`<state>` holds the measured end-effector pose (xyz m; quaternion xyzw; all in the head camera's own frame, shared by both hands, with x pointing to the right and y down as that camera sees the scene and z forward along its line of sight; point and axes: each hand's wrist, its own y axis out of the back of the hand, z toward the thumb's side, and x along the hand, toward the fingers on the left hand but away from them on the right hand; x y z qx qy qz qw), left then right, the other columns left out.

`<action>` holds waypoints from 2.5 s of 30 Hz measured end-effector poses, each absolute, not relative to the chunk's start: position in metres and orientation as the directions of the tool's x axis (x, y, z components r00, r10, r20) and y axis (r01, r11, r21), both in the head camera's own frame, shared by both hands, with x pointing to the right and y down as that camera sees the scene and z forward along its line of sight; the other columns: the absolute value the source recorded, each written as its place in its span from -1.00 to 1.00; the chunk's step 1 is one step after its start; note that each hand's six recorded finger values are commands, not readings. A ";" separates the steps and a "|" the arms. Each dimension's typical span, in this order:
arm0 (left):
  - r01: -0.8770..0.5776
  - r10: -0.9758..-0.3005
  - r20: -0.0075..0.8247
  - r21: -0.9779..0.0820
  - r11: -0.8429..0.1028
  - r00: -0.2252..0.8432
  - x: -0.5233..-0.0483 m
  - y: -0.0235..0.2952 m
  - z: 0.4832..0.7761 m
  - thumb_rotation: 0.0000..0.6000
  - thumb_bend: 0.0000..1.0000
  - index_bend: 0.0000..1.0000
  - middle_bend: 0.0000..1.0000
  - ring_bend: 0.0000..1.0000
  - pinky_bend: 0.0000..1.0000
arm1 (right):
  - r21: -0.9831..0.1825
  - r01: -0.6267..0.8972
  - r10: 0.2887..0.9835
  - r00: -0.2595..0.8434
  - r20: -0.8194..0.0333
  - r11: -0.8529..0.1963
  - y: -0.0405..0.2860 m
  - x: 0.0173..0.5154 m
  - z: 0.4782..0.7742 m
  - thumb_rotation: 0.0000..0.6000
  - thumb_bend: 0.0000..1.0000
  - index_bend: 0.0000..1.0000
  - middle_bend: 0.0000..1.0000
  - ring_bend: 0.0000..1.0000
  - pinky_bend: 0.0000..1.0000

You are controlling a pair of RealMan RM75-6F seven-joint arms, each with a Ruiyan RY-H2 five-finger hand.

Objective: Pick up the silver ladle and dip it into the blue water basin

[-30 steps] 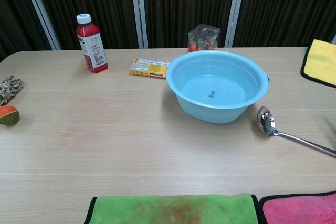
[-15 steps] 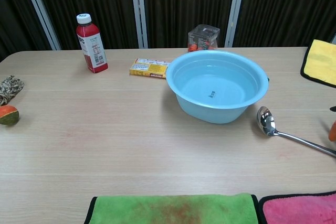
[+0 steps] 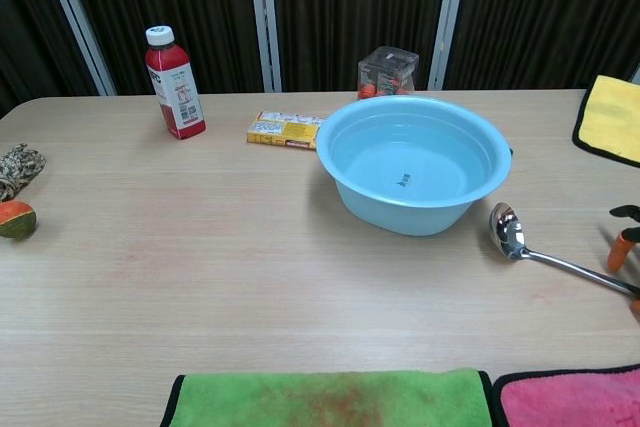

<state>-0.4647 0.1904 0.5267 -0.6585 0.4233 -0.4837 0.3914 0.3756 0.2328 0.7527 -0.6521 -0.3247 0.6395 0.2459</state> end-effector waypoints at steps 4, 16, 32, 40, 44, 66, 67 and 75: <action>-0.178 -0.936 0.306 -0.925 -0.335 0.172 -0.465 0.190 0.527 0.93 -0.67 -1.00 -1.00 -1.00 -1.00 | -0.732 0.109 0.734 -0.026 -0.679 -0.673 0.233 0.374 0.756 1.00 -0.53 -0.18 -1.00 -1.00 -1.00; -0.183 -0.938 0.303 -0.926 -0.331 0.166 -0.466 0.189 0.526 0.93 -0.67 -1.00 -1.00 -1.00 -1.00 | -0.727 0.097 0.730 -0.014 -0.684 -0.679 0.233 0.368 0.762 1.00 -0.52 -0.15 -1.00 -1.00 -1.00; -0.197 -0.942 0.294 -0.926 -0.322 0.160 -0.470 0.187 0.522 0.92 -0.67 -1.00 -1.00 -1.00 -1.00 | -0.714 0.058 0.715 -0.008 -0.699 -0.697 0.236 0.361 0.768 1.00 -0.41 0.06 -1.00 -1.00 -1.00; -0.202 -0.944 0.290 -0.926 -0.318 0.159 -0.471 0.188 0.521 0.93 -0.67 -1.00 -1.00 -1.00 -1.00 | -0.715 0.048 0.716 -0.008 -0.699 -0.697 0.235 0.360 0.768 1.00 -0.37 0.09 -1.00 -1.00 -1.00; -0.204 -0.944 0.289 -0.926 -0.318 0.161 -0.471 0.188 0.520 0.93 -0.66 -1.00 -1.00 -1.00 -1.00 | -0.717 0.041 0.718 -0.007 -0.696 -0.695 0.235 0.360 0.767 1.00 -0.37 0.11 -1.00 -1.00 -1.00; -0.211 -0.944 0.284 -0.925 -0.315 0.167 -0.470 0.188 0.518 0.92 -0.66 -1.00 -1.00 -1.00 -1.00 | -0.730 -0.014 0.731 -0.024 -0.682 -0.683 0.231 0.370 0.753 1.00 -0.30 0.21 -1.00 -1.00 -1.00; -0.211 -0.944 0.284 -0.925 -0.315 0.167 -0.470 0.188 0.518 0.92 -0.66 -1.00 -1.00 -1.00 -1.00 | -0.733 -0.017 0.733 -0.026 -0.680 -0.680 0.230 0.371 0.752 1.00 -0.30 0.22 -1.00 -1.00 -1.00; -0.209 -0.943 0.284 -0.925 -0.316 0.171 -0.469 0.189 0.519 0.93 -0.66 -1.00 -1.00 -1.00 -1.00 | -0.742 -0.034 0.743 -0.040 -0.668 -0.669 0.226 0.379 0.741 1.00 -0.24 0.27 -1.00 -1.00 -1.00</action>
